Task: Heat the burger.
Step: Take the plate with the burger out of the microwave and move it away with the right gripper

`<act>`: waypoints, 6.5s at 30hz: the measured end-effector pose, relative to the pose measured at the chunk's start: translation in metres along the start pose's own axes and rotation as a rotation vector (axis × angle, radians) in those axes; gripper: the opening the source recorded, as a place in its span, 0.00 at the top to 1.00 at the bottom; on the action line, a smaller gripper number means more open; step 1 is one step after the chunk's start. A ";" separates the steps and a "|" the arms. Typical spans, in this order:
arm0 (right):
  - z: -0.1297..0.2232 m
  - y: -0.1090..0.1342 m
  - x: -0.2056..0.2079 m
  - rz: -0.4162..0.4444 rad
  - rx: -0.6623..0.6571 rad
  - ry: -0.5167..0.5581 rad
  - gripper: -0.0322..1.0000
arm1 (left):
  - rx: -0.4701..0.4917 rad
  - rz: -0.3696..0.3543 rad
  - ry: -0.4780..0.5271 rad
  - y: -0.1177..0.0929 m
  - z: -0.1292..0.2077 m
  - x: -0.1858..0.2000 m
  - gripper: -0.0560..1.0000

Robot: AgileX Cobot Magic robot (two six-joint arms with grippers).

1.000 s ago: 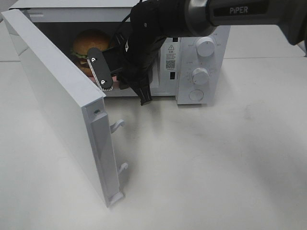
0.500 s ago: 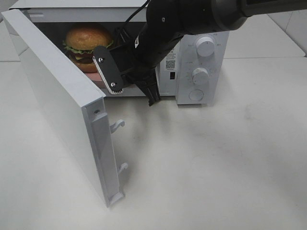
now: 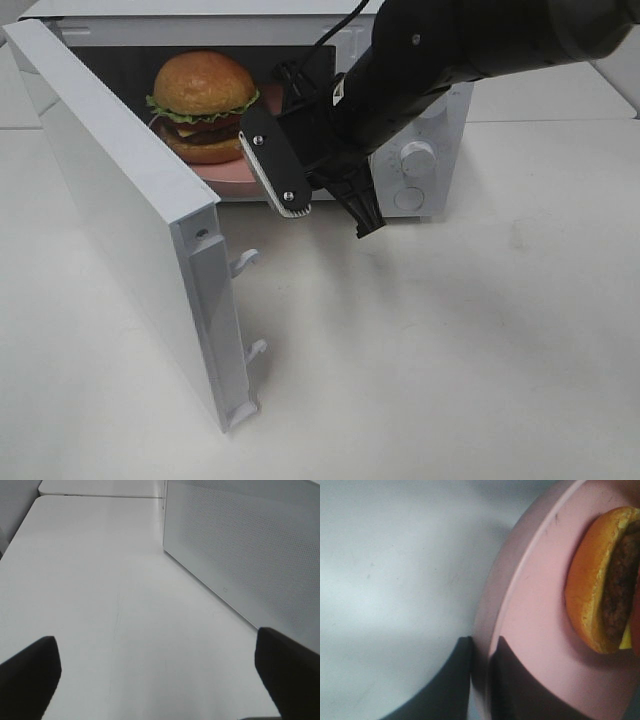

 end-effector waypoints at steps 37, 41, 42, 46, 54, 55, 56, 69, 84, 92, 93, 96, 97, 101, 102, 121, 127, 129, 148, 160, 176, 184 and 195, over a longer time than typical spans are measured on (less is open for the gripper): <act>0.013 0.096 0.115 0.000 0.003 0.001 0.88 | 0.000 0.000 0.000 0.000 0.000 0.000 0.03; 0.015 0.110 0.131 0.013 -0.006 -0.002 0.88 | 0.000 0.000 0.000 0.000 0.000 0.000 0.03; 0.015 0.110 0.131 0.013 -0.006 -0.002 0.88 | 0.000 0.000 0.000 0.000 0.000 0.000 0.03; 0.016 0.120 0.147 0.030 -0.038 -0.007 0.88 | 0.000 0.000 0.000 0.000 0.000 0.000 0.03; 0.019 0.140 0.169 0.021 -0.036 -0.005 0.88 | 0.000 0.000 0.000 0.000 0.000 0.000 0.03; 0.019 0.142 0.172 0.018 -0.036 -0.006 0.88 | 0.000 0.000 0.000 0.000 0.000 0.000 0.03; 0.019 0.142 0.172 0.018 -0.036 -0.006 0.88 | 0.000 0.000 0.000 0.000 0.000 0.000 0.03; 0.029 0.168 0.204 0.026 -0.070 0.049 0.88 | 0.000 0.000 0.000 0.000 0.000 0.000 0.03; 0.051 0.174 0.221 0.056 -0.272 0.225 0.88 | 0.000 0.000 0.000 0.000 0.000 0.000 0.03; 0.063 0.177 0.224 0.069 -0.398 0.327 0.88 | 0.000 0.000 0.000 0.000 0.000 0.000 0.03; 0.065 0.179 0.225 0.067 -0.443 0.346 0.88 | 0.000 0.000 0.000 0.000 0.000 0.000 0.03; 0.068 0.180 0.226 0.077 -0.501 0.368 0.88 | 0.000 0.000 0.000 0.000 0.000 0.000 0.03; 0.068 0.180 0.226 0.077 -0.501 0.368 0.88 | 0.000 0.000 0.000 0.000 0.000 0.000 0.03; 0.073 0.180 0.228 0.104 -0.587 0.413 0.88 | 0.000 0.000 0.000 0.000 0.000 0.000 0.03; 0.073 0.180 0.228 0.104 -0.587 0.413 0.88 | 0.000 0.000 0.000 0.000 0.000 0.000 0.03; 0.095 0.183 0.199 0.139 -0.942 0.675 0.88 | 0.000 0.000 0.000 0.000 0.000 0.000 0.03; 0.099 0.187 0.179 0.149 -1.071 0.752 0.88 | 0.000 0.000 0.000 0.000 0.000 0.000 0.03; 0.100 0.189 0.174 0.152 -1.110 0.775 0.88 | 0.000 0.000 0.000 0.000 0.000 0.000 0.03; 0.107 0.200 0.120 0.192 -1.390 0.957 0.88 | 0.000 0.000 0.000 0.000 0.000 0.000 0.03; 0.115 0.206 0.074 0.216 -1.411 1.066 0.88 | 0.000 0.000 0.000 0.000 0.000 0.000 0.03; 0.123 0.217 0.052 0.215 -1.354 1.155 0.78 | 0.000 0.000 0.000 0.000 0.000 0.000 0.03; 0.118 0.199 0.068 0.247 -1.378 1.092 0.55 | 0.000 0.000 0.000 0.000 0.000 0.000 0.03; 0.093 0.174 0.116 0.151 -1.489 0.910 0.51 | 0.000 0.000 0.000 0.000 0.000 0.000 0.03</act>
Point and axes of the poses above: a point on each arm's last joint axis where the gripper is mounted, x pointing back along that axis away from the gripper, y along the wrist's bending axis when the last joint is at zero, z = x × y, the point moved 3 cm from there along -x, pointing out along that axis toward the gripper, and after that the axes turned 6 degrees about -x, right-handed, at the moved point
